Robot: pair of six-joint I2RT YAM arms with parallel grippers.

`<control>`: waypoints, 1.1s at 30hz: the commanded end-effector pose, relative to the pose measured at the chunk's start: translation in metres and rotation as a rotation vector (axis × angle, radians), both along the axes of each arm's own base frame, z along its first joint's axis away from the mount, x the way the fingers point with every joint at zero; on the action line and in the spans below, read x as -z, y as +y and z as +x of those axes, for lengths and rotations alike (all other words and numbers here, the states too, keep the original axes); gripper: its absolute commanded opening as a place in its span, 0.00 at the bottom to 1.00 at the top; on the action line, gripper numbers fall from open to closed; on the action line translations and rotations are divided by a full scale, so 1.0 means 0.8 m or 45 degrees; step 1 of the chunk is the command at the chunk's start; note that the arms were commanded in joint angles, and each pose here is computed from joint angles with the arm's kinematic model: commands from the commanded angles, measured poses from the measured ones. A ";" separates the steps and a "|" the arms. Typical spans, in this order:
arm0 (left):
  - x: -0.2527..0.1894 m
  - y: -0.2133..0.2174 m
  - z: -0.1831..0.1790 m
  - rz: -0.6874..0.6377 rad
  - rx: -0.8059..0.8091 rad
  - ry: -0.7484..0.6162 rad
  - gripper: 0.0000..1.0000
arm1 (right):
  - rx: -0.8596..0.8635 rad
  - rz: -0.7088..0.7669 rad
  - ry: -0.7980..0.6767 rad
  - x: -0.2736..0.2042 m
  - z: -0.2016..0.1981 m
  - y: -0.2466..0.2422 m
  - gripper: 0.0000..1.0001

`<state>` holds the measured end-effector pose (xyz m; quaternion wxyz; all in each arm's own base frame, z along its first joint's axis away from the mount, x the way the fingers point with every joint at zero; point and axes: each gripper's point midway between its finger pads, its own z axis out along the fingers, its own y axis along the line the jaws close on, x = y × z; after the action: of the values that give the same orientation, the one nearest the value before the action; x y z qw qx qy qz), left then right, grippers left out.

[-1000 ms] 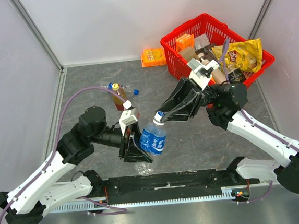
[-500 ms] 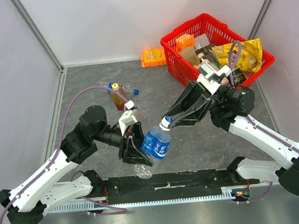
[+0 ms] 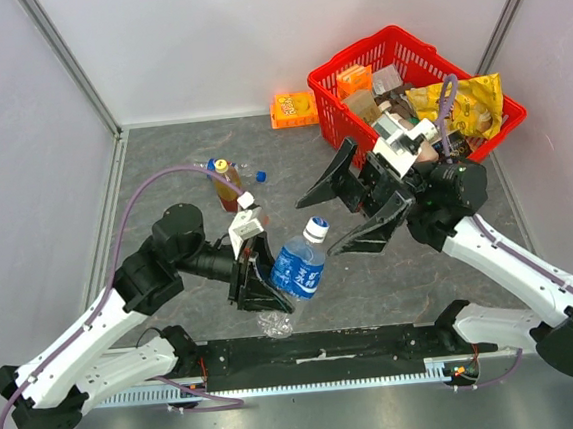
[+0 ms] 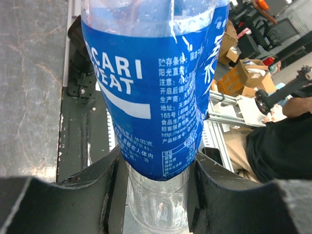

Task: Unscrew the bottle caps
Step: Unscrew the bottle cap from the plastic bottle.

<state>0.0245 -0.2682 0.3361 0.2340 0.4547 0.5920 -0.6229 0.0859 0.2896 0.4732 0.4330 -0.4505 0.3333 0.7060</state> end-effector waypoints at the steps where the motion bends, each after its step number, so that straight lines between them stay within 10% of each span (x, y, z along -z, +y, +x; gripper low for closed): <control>1: 0.014 0.006 0.016 0.064 -0.125 -0.061 0.02 | 0.203 0.021 -0.034 -0.036 0.016 -0.003 0.98; 19: 0.093 0.070 0.148 0.507 -0.974 -0.306 0.02 | 1.133 -0.299 0.413 0.030 0.185 -0.018 0.98; 33: 0.140 0.077 0.166 0.750 -1.009 -0.288 0.02 | 1.009 -0.457 0.672 0.110 0.211 0.030 0.96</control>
<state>0.1487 -0.2079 0.2180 0.3610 0.2969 0.8462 -0.2559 0.2543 0.3006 0.3865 0.5004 -0.1699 0.7020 0.4775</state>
